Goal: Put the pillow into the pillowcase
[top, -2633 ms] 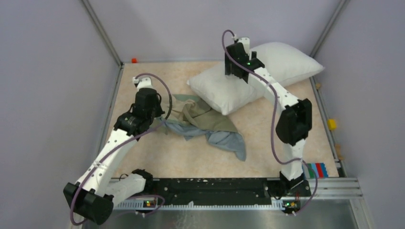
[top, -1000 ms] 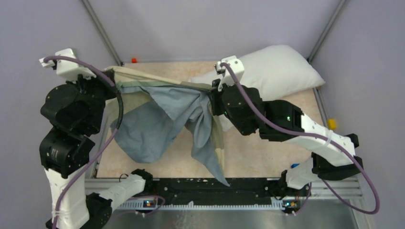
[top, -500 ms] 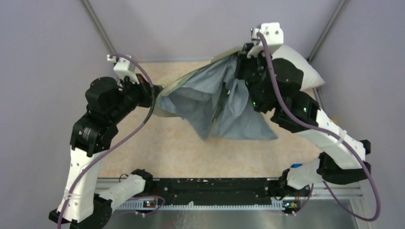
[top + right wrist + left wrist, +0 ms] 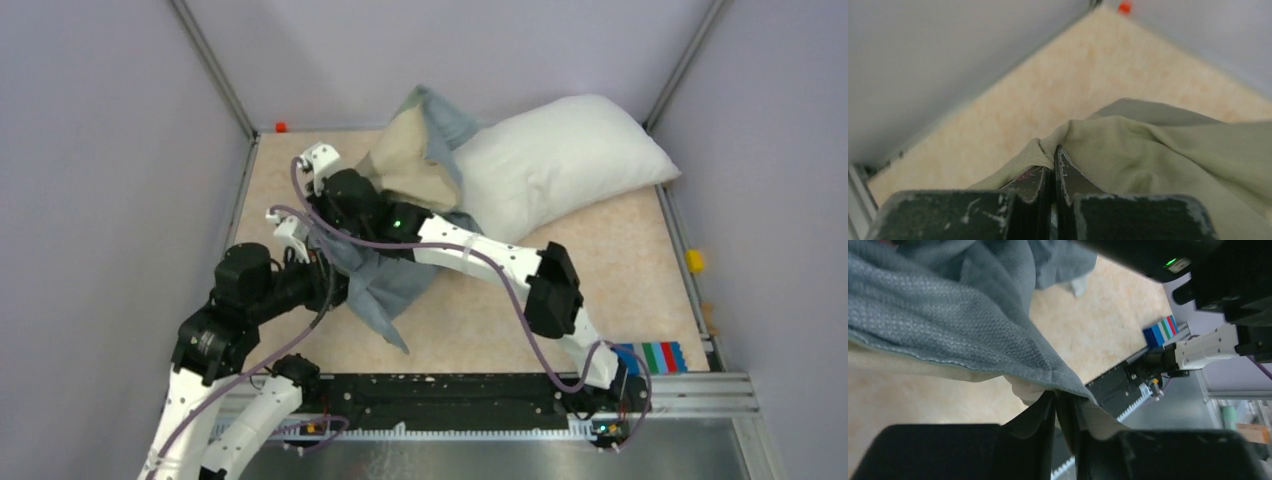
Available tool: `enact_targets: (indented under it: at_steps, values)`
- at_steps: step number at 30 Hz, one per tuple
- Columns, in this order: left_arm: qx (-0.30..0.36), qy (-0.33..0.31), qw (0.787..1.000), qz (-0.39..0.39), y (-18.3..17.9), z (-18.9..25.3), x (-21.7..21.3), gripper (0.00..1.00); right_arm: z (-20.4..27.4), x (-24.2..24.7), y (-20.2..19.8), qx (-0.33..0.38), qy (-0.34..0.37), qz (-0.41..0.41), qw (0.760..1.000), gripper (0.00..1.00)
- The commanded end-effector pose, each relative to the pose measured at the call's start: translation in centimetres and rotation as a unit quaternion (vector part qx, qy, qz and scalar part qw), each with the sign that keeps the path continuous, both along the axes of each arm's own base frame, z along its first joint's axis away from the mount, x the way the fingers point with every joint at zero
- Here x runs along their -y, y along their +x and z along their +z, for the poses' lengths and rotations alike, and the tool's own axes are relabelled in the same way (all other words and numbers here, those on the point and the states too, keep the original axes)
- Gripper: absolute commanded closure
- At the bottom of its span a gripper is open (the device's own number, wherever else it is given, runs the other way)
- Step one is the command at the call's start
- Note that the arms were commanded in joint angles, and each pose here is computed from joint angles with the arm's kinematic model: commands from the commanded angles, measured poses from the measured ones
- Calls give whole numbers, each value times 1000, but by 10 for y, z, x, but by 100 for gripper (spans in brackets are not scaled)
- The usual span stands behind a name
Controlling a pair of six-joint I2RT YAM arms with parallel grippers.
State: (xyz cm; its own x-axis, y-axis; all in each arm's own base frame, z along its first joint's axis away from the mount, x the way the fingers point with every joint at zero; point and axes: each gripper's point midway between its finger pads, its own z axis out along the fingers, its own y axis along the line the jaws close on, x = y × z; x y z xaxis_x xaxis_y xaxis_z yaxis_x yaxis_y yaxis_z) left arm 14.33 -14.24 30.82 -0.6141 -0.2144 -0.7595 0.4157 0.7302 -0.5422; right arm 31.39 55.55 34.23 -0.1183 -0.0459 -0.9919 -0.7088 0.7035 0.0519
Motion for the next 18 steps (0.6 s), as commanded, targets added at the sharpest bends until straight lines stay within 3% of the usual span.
enact_targets:
  at_steps: [1, 3, 4, 6, 12, 15, 18]
  values:
    - [-64, -20, 998, -5, -11, -33, 6, 61, -30, -14, -33, -87, 7, 80, 993, 82]
    - [-55, -22, 998, 1, -7, -25, 5, 45, -36, 0, -37, -96, -17, 73, 993, 48]
    - [-50, -23, 998, 3, -3, -20, 6, 37, -32, 9, -39, -95, -23, 69, 993, 37]
    - [-41, -21, 999, 14, 8, -11, 6, 25, -10, 29, -41, -86, -19, 53, 995, 24]
    - [-28, 18, 998, 59, 59, -9, 4, 14, 40, 105, -41, -81, -15, -33, 996, 18]
    - [-40, 54, 994, 86, 99, -31, 5, 15, 23, 150, -43, -98, -35, -97, 990, 19]
    - [-56, 71, 989, 119, 141, -58, 10, 17, -28, 195, -57, -131, -61, -132, 981, 19]
